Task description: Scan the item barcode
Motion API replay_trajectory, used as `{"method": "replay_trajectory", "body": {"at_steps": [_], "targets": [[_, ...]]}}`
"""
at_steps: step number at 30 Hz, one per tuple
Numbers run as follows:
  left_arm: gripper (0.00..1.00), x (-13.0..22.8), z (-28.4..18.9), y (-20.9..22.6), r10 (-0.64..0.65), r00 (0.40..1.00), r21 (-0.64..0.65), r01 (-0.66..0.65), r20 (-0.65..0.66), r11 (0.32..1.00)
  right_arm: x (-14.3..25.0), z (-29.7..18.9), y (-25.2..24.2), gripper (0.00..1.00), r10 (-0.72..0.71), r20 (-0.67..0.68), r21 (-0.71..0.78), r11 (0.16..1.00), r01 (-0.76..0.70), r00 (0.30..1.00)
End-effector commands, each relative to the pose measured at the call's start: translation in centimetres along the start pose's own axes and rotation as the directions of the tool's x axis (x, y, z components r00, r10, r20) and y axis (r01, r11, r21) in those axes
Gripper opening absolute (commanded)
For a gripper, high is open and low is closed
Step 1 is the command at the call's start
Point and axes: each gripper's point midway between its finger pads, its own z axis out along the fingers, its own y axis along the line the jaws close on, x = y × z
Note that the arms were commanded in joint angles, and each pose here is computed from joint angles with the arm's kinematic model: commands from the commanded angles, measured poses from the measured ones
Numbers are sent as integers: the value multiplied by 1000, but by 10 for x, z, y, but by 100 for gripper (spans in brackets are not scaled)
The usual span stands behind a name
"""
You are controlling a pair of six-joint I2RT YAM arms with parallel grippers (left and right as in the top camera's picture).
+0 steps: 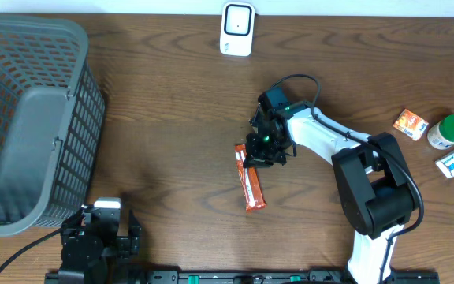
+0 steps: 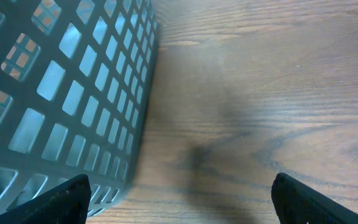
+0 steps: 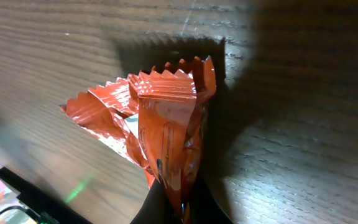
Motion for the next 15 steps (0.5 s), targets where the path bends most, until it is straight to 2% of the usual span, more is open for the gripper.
{"method": "replay_trajectory", "body": {"at_steps": [1,5,9,12,15], "targets": [[92,0,0,0,-1,1000,3,1,3,1000,13,17,-74,2,81,17,294,952,-83,997],[92,0,0,0,-1,1000,2,1,3,1000,6,-31,-37,1,51,134,189,979,-77,990],[92,0,0,0,-1,1000,2,1,3,1000,10,-81,-16,1,171,248,88,976,-197,954],[92,0,0,0,-1,1000,2,1,3,1000,22,-121,17,1,265,276,-96,964,-248,924],[92,0,0,0,-1,1000,2,1,3,1000,31,-139,28,1,385,277,-179,921,-347,880]]}}
